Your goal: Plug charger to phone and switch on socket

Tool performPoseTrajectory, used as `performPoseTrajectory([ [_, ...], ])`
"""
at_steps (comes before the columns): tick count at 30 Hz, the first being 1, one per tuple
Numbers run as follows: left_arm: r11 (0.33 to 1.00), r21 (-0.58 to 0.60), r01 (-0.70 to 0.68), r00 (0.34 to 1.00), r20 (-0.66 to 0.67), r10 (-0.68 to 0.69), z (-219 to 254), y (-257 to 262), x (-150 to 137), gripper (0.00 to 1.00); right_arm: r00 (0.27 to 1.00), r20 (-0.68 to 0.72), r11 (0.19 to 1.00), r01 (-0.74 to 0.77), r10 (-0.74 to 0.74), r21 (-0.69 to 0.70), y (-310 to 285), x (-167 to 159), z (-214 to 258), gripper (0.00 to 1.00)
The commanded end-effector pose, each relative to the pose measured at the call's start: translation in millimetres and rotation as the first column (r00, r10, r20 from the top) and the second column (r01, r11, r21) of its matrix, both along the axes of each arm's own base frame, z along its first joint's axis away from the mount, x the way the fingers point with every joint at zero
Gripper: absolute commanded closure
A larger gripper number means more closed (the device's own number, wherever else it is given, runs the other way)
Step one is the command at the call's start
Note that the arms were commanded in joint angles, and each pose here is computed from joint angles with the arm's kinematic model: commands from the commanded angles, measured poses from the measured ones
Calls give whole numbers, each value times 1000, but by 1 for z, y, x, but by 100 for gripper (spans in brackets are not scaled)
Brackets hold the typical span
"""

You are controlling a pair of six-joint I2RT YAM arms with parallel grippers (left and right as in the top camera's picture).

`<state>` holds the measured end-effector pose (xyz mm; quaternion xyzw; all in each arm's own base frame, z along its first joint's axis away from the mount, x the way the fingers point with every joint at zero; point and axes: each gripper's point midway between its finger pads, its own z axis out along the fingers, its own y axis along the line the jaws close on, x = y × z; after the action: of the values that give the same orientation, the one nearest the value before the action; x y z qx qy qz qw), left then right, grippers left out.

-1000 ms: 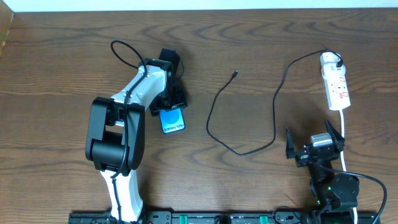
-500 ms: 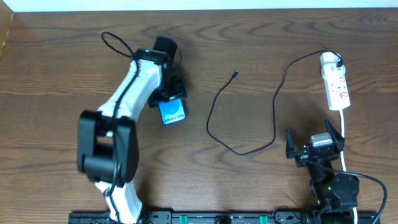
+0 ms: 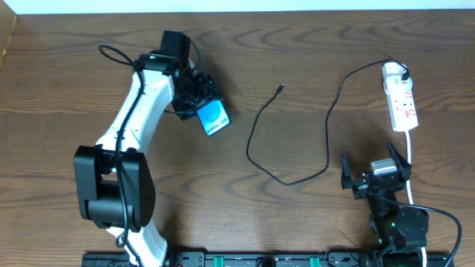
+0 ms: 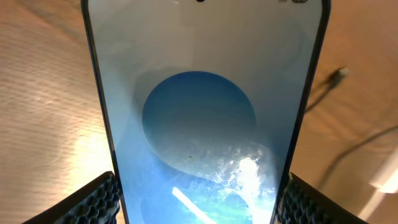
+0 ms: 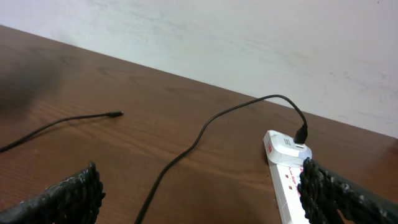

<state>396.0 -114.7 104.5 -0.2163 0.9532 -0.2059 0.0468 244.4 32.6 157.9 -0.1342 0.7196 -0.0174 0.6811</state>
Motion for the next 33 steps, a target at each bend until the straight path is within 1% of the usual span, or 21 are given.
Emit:
performPoseTrajectory([
  [1,988,-144,-53,999,2,54,20,-9,8,33,1000,-1,1000,-12,12,9,3,-1,0,1],
  [5,978,-184,-97,995,-4,98,24,-6,14,32,1000,-1,1000,-12,12,10,3,-1,0,1],
  [14,968,-196,-155,987,0,158,26,4,23,32,1000,-1,1000,-12,12,9,3,-1,0,1],
  [30,969,-192,-155,987,6,159,26,7,24,32,1000,-1,1000,-12,12,10,3,-1,0,1],
  [31,970,-191,-152,988,9,156,26,7,24,31,1000,-1,1000,-12,12,9,3,-1,0,1],
  [33,970,-191,-152,988,8,156,26,7,24,25,1000,-1,1000,-12,12,10,3,-1,0,1],
])
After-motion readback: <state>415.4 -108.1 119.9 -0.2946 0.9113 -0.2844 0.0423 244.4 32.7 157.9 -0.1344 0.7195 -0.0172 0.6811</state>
